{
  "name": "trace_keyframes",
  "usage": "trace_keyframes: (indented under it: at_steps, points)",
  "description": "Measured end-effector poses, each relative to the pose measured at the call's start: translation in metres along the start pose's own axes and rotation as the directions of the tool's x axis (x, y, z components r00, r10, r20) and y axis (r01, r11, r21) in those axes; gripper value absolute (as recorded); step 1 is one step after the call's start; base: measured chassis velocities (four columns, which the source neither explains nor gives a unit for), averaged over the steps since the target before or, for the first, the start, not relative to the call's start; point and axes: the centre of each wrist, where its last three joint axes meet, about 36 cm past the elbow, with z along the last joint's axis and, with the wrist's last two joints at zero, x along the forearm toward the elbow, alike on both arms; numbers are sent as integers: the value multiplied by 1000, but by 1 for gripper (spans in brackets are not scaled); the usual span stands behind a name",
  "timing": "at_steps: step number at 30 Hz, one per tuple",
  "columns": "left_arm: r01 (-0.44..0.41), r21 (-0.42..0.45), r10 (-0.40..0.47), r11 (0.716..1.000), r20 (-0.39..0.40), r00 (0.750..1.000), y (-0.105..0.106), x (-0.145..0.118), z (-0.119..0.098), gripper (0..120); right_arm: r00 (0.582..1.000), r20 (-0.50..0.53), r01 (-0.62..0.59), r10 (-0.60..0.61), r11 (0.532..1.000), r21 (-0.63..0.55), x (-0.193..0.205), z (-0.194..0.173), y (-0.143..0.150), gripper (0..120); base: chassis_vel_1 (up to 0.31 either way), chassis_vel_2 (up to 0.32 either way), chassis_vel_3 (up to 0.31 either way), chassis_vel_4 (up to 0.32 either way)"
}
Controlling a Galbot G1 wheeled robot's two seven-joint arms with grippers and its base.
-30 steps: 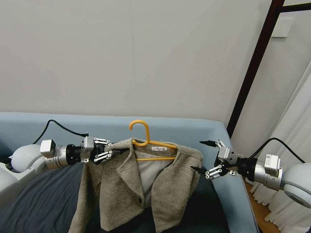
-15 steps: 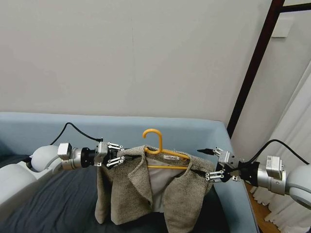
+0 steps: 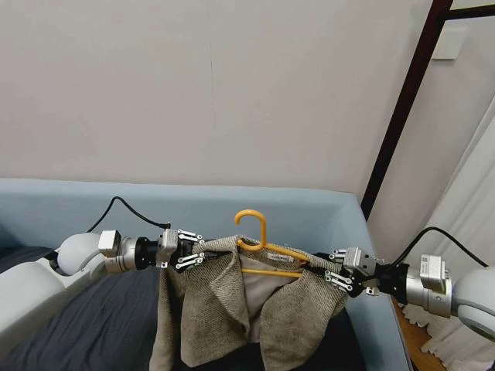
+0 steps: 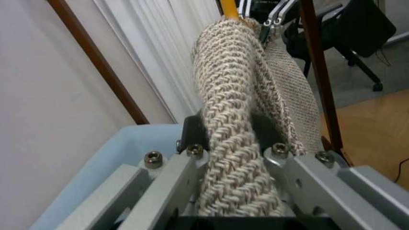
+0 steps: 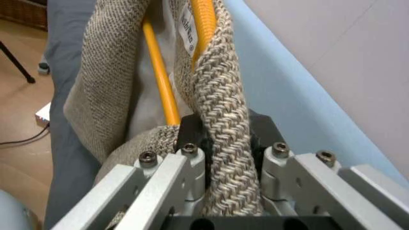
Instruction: Pick up the clothes from the sofa and hang them on the clothes hanger.
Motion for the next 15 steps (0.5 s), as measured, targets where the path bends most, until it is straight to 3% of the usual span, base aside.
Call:
trace_keyframes:
  at_steps: [6,15]
  points:
    - [11,-12,-11,1000,-10,1000,0,0,-2,8,999,16,-33,33,999,2,-2,1,4,11,0,0,0,0]
    - [72,-26,-73,997,-14,997,-3,7,-7,39,996,58,-71,71,997,6,-4,1,8,11,0,0,0,0]
